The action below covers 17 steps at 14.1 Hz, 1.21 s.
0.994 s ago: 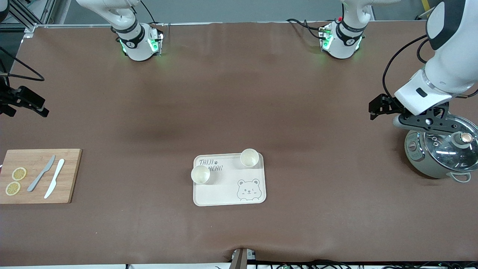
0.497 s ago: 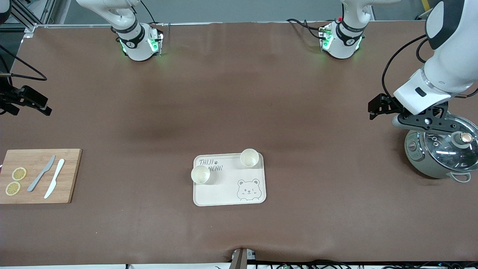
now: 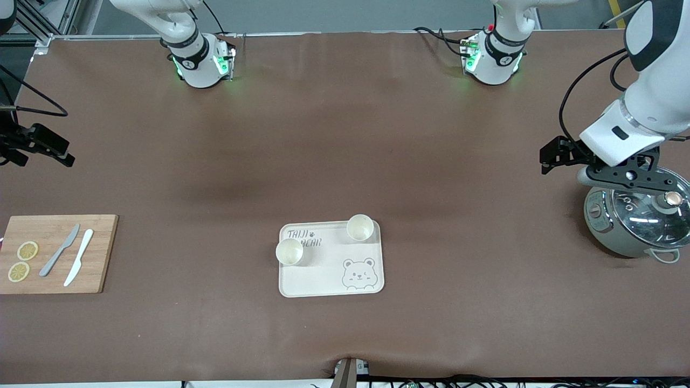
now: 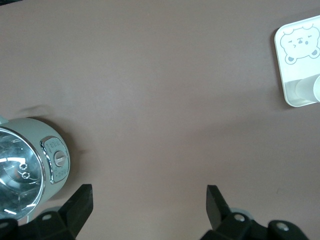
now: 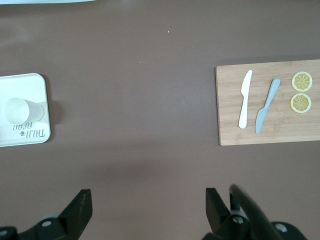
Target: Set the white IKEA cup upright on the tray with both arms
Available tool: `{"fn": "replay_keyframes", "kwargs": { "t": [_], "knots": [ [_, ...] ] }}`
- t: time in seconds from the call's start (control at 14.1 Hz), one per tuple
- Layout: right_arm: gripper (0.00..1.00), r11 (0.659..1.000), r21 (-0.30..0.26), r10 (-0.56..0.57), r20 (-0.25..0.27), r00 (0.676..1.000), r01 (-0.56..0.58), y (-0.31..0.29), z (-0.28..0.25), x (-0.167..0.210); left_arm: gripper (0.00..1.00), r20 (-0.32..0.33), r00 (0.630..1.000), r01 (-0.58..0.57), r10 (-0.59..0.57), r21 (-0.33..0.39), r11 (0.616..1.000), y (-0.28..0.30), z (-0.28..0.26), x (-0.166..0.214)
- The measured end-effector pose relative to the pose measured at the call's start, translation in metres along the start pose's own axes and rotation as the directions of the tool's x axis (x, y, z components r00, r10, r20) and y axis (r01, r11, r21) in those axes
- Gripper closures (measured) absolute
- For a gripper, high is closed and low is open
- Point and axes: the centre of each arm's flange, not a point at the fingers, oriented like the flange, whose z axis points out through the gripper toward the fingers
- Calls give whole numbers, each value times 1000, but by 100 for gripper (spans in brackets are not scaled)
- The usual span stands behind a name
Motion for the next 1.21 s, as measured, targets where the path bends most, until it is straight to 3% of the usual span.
{"fn": "replay_keyframes", "kwargs": {
  "t": [1.21],
  "knots": [
    [0,1000,0,0,0,1000,0,0,0,0,0,14,1000,-7,7,-4,1000,3,9,4]
  ]
}}
